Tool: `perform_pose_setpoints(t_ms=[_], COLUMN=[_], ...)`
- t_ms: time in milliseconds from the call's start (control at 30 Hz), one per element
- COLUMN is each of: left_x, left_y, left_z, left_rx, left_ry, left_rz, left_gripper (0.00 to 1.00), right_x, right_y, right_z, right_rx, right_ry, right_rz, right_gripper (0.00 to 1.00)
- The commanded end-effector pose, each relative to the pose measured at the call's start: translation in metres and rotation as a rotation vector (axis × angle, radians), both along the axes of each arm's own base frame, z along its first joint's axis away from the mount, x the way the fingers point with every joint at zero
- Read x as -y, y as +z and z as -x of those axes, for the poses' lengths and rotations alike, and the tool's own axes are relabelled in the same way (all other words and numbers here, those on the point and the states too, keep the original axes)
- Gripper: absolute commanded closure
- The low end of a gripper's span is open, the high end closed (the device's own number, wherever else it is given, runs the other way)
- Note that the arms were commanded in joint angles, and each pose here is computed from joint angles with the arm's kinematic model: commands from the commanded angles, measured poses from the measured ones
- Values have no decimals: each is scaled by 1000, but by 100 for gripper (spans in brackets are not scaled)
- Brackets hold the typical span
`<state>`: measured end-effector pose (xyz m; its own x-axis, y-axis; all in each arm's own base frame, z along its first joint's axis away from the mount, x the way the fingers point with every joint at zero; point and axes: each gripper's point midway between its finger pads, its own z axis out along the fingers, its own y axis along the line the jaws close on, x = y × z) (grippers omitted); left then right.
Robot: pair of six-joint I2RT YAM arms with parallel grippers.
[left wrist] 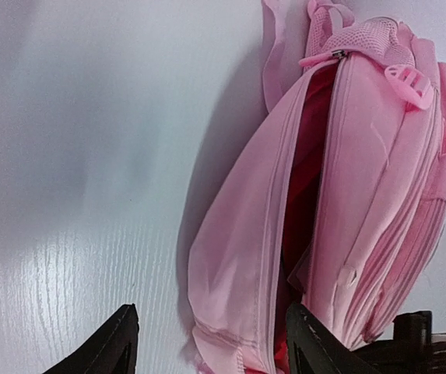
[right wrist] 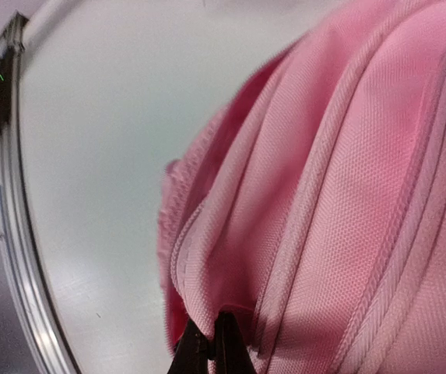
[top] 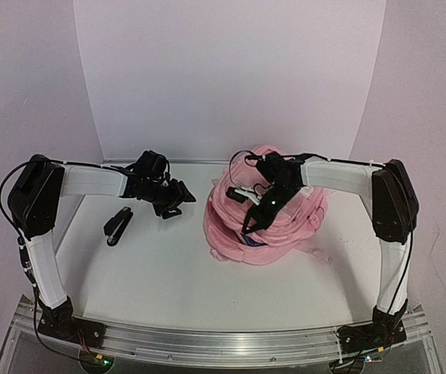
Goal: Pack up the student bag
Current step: Place the stationery in the student bag, then zip the student bag at the center of the board.
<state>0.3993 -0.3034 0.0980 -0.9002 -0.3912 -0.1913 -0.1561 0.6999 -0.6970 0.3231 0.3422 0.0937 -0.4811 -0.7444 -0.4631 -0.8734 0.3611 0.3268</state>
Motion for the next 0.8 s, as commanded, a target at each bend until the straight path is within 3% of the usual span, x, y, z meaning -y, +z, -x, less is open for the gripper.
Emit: perform_pose_setpoints(t_ms=[0, 200, 333, 433, 567, 767], left_x=[19, 27, 36, 45, 60, 86], left_y=[30, 43, 52, 54, 58, 45], left_z=[-12, -6, -4, -5, -15, -43], left_rx=[77, 135, 217, 296, 420, 564], left_ry=[-94, -194, -292, -387, -533, -710], left_rz=[35, 52, 38, 5, -35, -89], left_gripper=[35, 36, 36, 36, 38, 43], right_x=[87, 167, 185, 182, 184, 175], right_y=[-22, -14, -3, 13, 33, 79], right_z=[27, 50, 70, 75, 69, 27], right_rx=[24, -111, -131, -136, -139, -45], right_ry=[116, 261, 395, 425, 388, 179], right_rz=[267, 351, 360, 325, 292, 185], right_gripper=[100, 100, 97, 88, 65, 37])
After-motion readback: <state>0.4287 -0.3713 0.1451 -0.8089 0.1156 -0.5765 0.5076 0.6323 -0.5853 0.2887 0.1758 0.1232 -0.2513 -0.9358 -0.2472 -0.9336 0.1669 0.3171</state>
